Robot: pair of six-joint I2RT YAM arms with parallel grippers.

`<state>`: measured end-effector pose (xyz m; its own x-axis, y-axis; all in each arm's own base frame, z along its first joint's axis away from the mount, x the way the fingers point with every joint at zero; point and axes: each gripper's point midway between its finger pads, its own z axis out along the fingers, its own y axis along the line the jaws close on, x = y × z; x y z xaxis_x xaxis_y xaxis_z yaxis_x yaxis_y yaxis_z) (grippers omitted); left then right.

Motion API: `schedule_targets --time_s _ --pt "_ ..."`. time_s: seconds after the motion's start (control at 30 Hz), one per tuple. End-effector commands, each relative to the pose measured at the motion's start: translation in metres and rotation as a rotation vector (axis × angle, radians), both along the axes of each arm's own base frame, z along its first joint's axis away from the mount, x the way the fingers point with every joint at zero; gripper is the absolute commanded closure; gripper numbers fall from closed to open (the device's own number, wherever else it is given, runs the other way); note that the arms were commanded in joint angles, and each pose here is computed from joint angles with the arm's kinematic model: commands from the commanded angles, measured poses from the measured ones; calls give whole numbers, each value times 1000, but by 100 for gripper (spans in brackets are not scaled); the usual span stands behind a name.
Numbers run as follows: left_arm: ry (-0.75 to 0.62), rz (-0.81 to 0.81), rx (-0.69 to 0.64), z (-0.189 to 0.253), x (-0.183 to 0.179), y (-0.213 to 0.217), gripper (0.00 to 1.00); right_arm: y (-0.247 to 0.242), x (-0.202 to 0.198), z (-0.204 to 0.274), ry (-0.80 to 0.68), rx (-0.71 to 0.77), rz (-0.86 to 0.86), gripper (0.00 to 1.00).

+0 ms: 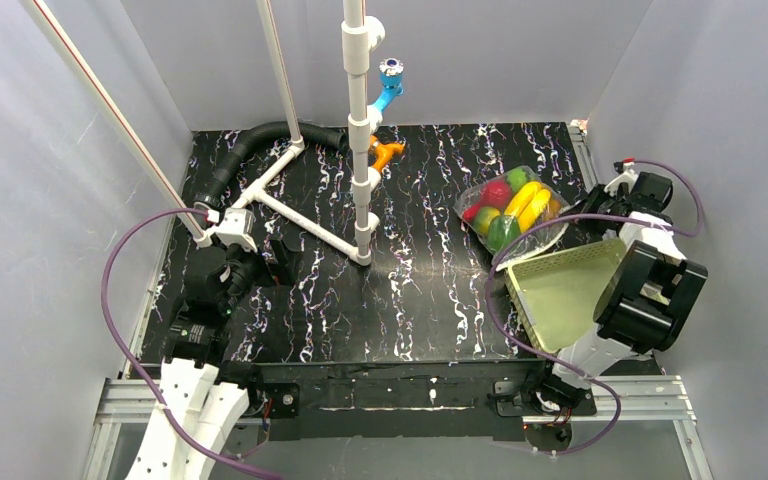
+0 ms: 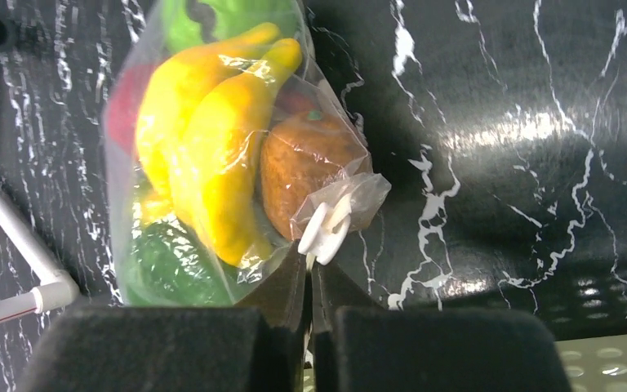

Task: Open the zip-top bag and remove the fake food
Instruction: Pick up the zipper food storage bag at the center of the board, then place the zipper food storage bag at the center of the board.

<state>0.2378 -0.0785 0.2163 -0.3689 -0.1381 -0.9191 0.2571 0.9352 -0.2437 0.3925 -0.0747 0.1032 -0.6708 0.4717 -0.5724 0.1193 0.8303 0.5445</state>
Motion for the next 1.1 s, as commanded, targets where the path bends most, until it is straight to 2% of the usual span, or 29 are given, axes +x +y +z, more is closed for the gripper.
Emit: schedule_targets --time_s 0.0,0.27,0.53,0.67,0.87,1.07 --pt "-3 -35 -14 3 0 -6 1 7 11 57 -196 -36 61 99" --pt "-2 -52 -16 2 0 -9 0 58 28 119 -306 1 222 99" --pt "-27 -65 -21 7 -3 -10 1 138 28 168 -363 41 461 99" --pt "-19 -81 -27 6 -3 -13 1 172 14 179 -397 -16 586 99" --pt "-28 -93 -34 8 -5 -15 0 185 -9 187 -453 -44 664 99" --pt "-34 -143 -60 12 -8 -24 1 209 -57 192 -514 -18 869 99"
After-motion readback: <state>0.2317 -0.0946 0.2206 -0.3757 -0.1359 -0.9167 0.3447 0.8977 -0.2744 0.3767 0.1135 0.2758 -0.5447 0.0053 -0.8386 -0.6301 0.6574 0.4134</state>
